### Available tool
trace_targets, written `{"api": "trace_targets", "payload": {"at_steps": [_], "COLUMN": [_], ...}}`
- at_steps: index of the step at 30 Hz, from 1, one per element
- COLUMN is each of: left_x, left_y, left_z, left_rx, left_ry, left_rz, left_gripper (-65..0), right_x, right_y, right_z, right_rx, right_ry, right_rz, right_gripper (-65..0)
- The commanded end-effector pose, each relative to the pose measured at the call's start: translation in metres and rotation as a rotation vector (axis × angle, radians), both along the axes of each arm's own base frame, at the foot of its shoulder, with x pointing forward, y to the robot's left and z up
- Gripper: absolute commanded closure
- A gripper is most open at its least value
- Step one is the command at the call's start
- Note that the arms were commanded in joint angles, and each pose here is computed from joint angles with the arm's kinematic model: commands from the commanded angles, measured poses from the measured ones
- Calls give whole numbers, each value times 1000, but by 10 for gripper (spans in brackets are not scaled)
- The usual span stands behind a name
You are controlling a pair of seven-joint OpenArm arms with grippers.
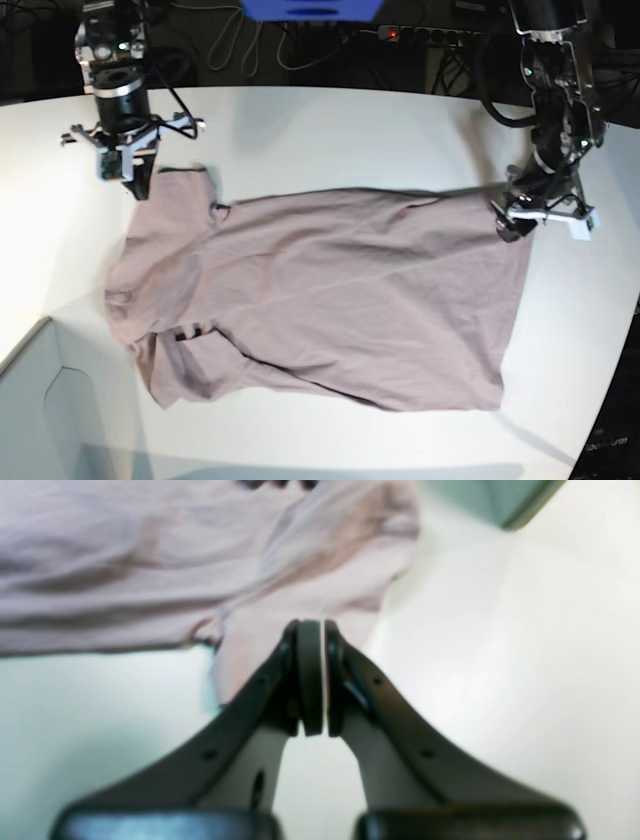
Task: Layout the t-shirt on the table in an organized manner, then fold the t-shirt properly
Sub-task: 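Move the left gripper to the shirt's shoulder edge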
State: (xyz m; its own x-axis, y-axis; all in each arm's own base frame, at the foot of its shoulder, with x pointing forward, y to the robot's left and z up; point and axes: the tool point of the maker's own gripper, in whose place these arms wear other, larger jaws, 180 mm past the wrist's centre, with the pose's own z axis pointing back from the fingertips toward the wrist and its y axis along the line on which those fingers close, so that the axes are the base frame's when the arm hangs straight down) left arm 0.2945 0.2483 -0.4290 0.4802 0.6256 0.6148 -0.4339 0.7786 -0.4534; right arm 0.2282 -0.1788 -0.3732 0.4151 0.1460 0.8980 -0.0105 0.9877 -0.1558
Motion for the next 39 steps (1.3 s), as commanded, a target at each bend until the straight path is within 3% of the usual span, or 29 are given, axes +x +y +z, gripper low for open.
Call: {"api": "trace_targets", "payload": {"at_steps": [1,13,24,35,39], "left_x": [7,-11,-8,-8,-9], "left_y": [5,26,22,15,14], "left_z": [9,10,-1,-17,-22], "left_rx": [14,41,16,-22,-31], "left_ry": [-32,-21,7,35,51], "left_rz": [3,47,52,64,65], "left_gripper": [-390,-387,-382,-176,0], "right_x": [4,0,1,0,0], "right_y": [-2,-1,-1,-2,-3], "right_z": [12,9,10,9,9], "right_rx": [-10,-9,-9,-9,-11], "right_ry": [-47,-37,-39,-36,-36], "right_rz": [4,4,3,2,-1], "right_gripper": [0,0,0,0,0]}}
